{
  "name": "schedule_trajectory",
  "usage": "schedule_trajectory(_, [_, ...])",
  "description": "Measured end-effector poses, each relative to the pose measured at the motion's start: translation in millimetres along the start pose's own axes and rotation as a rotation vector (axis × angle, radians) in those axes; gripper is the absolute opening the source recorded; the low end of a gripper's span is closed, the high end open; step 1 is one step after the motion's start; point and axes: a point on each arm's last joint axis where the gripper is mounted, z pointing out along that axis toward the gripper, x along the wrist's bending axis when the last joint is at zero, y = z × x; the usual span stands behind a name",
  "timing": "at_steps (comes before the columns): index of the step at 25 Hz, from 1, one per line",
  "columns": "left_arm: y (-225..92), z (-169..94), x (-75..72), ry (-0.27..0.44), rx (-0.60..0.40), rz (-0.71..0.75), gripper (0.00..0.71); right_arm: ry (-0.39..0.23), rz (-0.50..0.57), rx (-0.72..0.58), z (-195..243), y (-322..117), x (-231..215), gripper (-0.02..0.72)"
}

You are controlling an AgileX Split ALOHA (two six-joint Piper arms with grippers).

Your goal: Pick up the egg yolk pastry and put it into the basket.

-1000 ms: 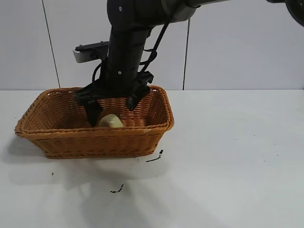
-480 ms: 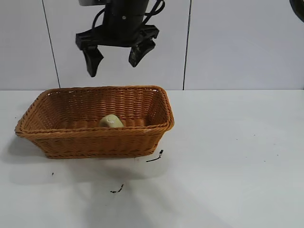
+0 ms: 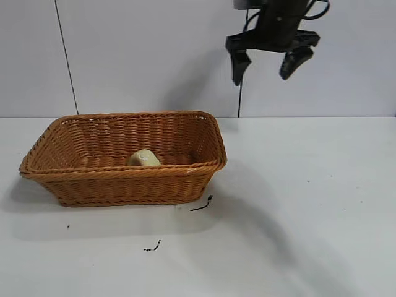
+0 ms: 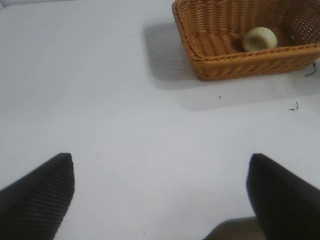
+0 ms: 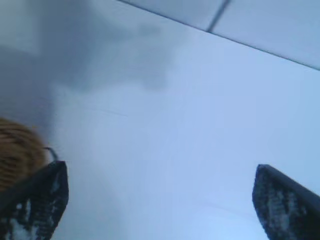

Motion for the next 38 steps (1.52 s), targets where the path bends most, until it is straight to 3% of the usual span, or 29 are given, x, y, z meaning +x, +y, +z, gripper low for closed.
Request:
schedule_trajectory(7, [0, 0, 0.0, 0.0, 0.0, 0.0, 0.695, -0.052, 0.099, -0.03, -23, 1, -58, 0.693])
schedule_trajectory(19, [0, 0, 0.0, 0.0, 0.0, 0.0, 0.695, -0.071, 0.117, -0.005, -89, -27, -58, 0.693])
schedule_trajectory(26, [0, 0, 0.0, 0.0, 0.0, 0.0, 0.695, -0.077, 0.127, 0.034, -166, -98, -49, 0.693])
schedule_trajectory(31, [0, 0, 0.0, 0.0, 0.0, 0.0, 0.695, -0.079, 0.141, 0.023, -218, -172, -39, 0.692])
schedule_trajectory(38, [0, 0, 0.0, 0.0, 0.0, 0.0, 0.695, -0.049, 0.163, -0.009, -249, -281, -24, 0.69])
